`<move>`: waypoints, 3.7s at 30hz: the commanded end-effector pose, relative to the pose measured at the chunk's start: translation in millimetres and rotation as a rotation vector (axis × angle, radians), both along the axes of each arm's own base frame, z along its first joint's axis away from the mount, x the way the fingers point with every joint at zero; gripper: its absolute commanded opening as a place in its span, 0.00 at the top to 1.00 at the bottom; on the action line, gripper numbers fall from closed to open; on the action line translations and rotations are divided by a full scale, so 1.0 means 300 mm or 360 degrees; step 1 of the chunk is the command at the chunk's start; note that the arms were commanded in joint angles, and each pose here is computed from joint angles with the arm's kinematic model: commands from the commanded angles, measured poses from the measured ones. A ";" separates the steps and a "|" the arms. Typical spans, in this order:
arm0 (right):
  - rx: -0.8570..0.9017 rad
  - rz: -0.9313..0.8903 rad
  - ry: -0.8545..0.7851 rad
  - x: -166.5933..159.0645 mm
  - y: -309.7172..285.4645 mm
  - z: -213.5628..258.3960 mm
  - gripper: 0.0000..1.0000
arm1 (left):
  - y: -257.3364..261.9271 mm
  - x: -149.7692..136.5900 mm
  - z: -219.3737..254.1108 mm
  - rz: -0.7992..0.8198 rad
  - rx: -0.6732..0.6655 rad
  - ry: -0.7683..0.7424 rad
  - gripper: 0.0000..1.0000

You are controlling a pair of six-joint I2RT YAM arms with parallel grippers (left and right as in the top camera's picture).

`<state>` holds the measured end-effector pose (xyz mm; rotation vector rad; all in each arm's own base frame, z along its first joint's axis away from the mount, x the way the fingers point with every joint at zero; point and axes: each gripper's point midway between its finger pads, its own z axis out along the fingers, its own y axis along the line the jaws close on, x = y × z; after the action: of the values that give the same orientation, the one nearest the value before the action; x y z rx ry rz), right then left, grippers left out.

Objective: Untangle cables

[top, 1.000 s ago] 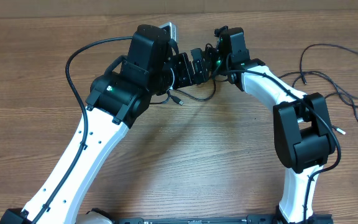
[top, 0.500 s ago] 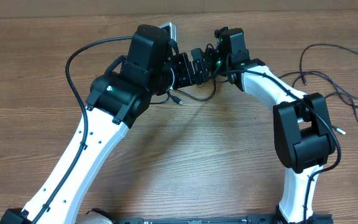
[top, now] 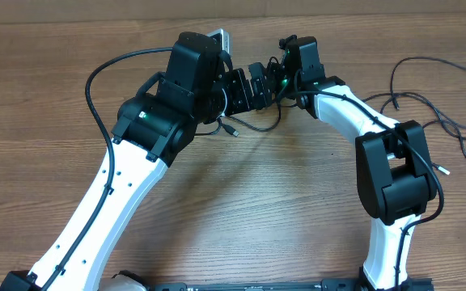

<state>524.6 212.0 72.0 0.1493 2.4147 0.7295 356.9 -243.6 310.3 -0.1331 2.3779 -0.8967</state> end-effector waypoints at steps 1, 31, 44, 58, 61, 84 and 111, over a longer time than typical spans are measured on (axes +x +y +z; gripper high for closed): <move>-0.0015 -0.0015 -0.0008 0.018 -0.003 -0.009 0.96 | 0.006 0.012 -0.009 0.0004 0.0026 -0.0010 0.00; 0.0172 -0.0206 -0.0756 0.193 -0.200 0.531 0.96 | 0.005 0.012 -0.009 0.0004 0.0026 -0.0009 0.00; 0.0145 -0.0862 -0.1336 0.272 -0.731 0.868 0.96 | 0.006 0.012 -0.009 0.0004 0.0026 -0.0010 0.00; -0.0158 -0.1346 -0.1214 0.215 -1.292 0.741 0.96 | 0.006 0.012 -0.010 0.0004 0.0027 -0.0009 0.00; -0.0203 -0.1428 -0.1167 0.207 -1.390 0.670 0.96 | 0.006 0.012 -0.009 0.0004 0.0026 -0.0010 0.00; -0.0323 -0.1802 -0.0992 0.073 -1.840 0.371 0.03 | 0.005 0.012 -0.009 0.0003 0.0026 -0.0010 0.01; -0.0448 -0.1033 -0.1200 0.233 -1.185 0.720 0.00 | 0.006 0.012 -0.009 0.0004 0.0026 -0.0009 0.00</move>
<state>595.7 -182.9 233.6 0.5363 1.6212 0.2476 356.9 -243.6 310.2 -0.1331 2.3782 -0.8965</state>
